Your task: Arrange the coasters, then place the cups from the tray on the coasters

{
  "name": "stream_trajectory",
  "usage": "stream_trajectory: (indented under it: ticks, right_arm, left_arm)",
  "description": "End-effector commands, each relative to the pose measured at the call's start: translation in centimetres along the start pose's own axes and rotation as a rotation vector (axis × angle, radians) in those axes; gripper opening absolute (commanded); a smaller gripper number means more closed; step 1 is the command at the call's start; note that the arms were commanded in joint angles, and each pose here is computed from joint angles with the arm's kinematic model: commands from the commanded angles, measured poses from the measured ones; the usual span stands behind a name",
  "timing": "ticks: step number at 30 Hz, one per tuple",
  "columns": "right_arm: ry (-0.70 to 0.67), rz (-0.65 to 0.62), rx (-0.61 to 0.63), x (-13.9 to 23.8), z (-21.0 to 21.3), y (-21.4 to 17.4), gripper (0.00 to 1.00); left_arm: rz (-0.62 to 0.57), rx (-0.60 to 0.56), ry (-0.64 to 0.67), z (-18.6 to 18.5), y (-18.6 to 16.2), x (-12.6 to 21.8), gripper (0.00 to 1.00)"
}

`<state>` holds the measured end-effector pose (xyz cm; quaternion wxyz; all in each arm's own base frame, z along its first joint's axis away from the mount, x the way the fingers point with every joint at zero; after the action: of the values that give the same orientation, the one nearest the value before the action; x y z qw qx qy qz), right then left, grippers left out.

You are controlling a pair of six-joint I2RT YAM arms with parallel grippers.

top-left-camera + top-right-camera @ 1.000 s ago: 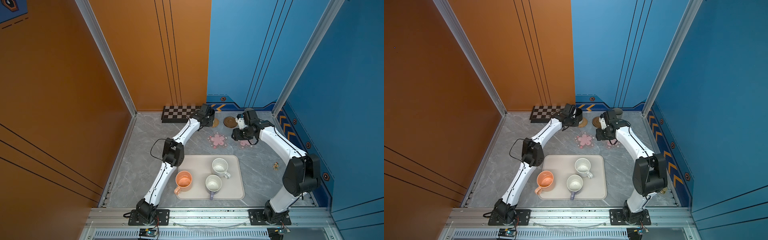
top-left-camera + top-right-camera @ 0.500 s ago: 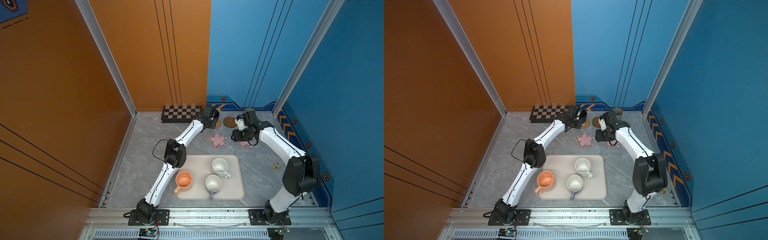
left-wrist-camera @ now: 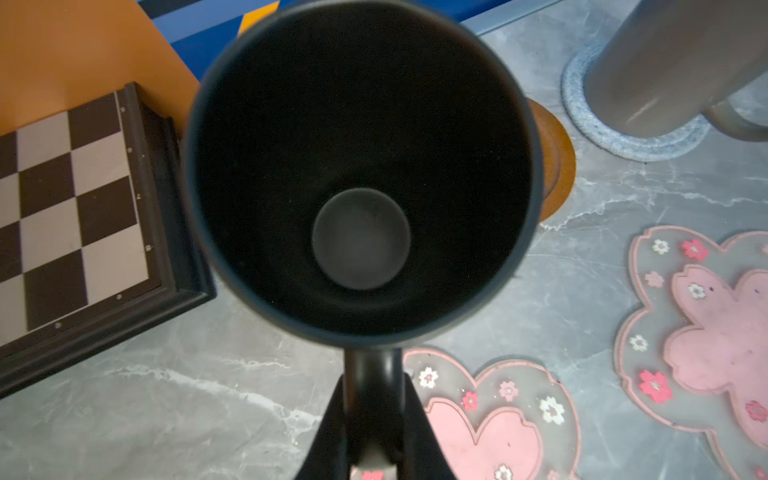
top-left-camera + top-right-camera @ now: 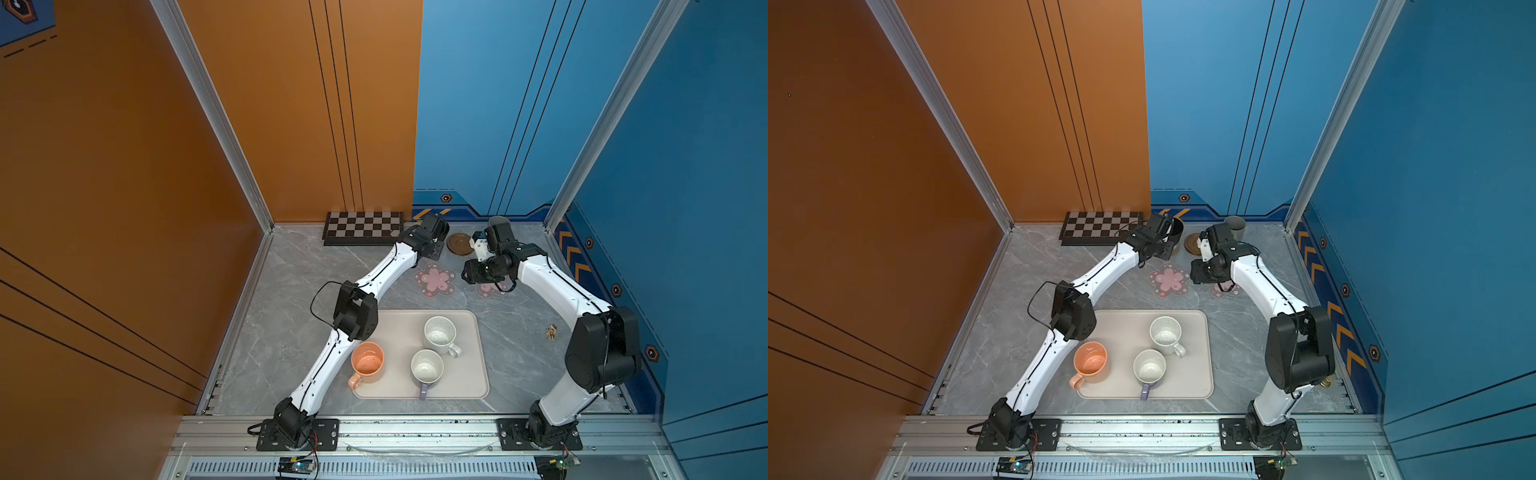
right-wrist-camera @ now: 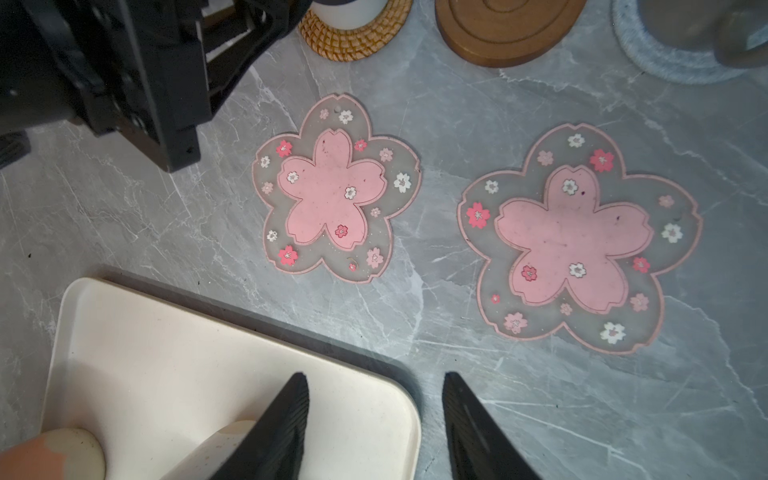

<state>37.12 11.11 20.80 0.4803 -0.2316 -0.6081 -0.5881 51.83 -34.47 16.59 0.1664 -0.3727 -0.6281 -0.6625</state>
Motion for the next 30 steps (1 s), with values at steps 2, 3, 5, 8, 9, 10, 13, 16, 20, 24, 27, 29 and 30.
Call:
stream_trajectory:
  ticks: [2, 3, 5, 8, 9, 10, 13, 16, 20, 24, 27, 29, 30]
  right_arm:
    - [0.012, -0.025, -0.016, 1.0, -0.1, 0.0, 0.55]
    - [0.013, -0.027, -0.015, 1.0, -0.1, 0.0, 0.54]
    - [0.011, -0.026, -0.018, 1.0, -0.2, 0.0, 0.54]
    - [0.012, -0.026, -0.019, 0.8, -0.3, 0.0, 0.55]
    - [0.012, -0.025, -0.021, 0.8, -0.3, 0.0, 0.55]
    - [0.013, -0.025, -0.023, 0.8, -0.3, 0.0, 0.55]
    - [0.02, -0.025, -0.027, 0.7, -0.3, 0.1, 0.54]
    - [0.021, -0.025, -0.029, 0.6, -0.3, 0.0, 0.55]
    - [0.02, -0.024, -0.031, 0.5, -0.4, -0.1, 0.54]
    - [0.024, -0.022, -0.034, 0.4, -0.4, -0.1, 0.55]
    - [0.028, -0.022, -0.037, 0.3, -0.4, -0.2, 0.55]
    - [0.028, -0.023, -0.036, 0.3, -0.4, -0.2, 0.54]
    - [0.029, -0.022, -0.037, 0.2, -0.4, -0.2, 0.54]
  left_arm:
    - [-0.203, 0.113, -0.024, 1.1, 5.6, 3.7, 0.07]
    - [-0.204, 0.125, -0.031, 1.2, 5.6, 3.5, 0.07]
    - [-0.203, 0.144, -0.046, 1.2, 5.5, 3.1, 0.07]
    - [-0.211, 0.169, -0.066, 1.2, 5.6, 2.8, 0.07]
    - [-0.213, 0.178, -0.071, 1.2, 5.7, 2.7, 0.07]
    - [-0.215, 0.186, -0.073, 1.2, 5.7, 2.6, 0.07]
    - [-0.204, 0.196, -0.077, 1.2, 5.3, 2.1, 0.07]
    - [-0.181, 0.205, -0.089, 0.9, 4.6, 1.3, 0.07]
    - [-0.165, 0.201, -0.099, 0.2, 3.9, 0.8, 0.07]
    - [-0.15, 0.212, -0.089, 0.3, 3.4, 0.4, 0.07]
    - [-0.133, 0.215, -0.087, 0.3, 2.9, -0.1, 0.07]
    - [-0.125, 0.216, -0.086, 0.3, 2.6, -0.3, 0.07]
    - [-0.121, 0.218, -0.084, 0.3, 2.5, -0.4, 0.07]
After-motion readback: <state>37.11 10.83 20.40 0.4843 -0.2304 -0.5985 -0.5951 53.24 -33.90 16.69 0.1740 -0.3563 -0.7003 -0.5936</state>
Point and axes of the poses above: each gripper's point midway between its finger pads, its own x axis back along the fingers, its own z axis along the line the jaws close on, y = z × x, the point moved 7 cm from there along x, back along the fingers, and after that the axes turned 7 degrees about x, right-handed, at the moved point
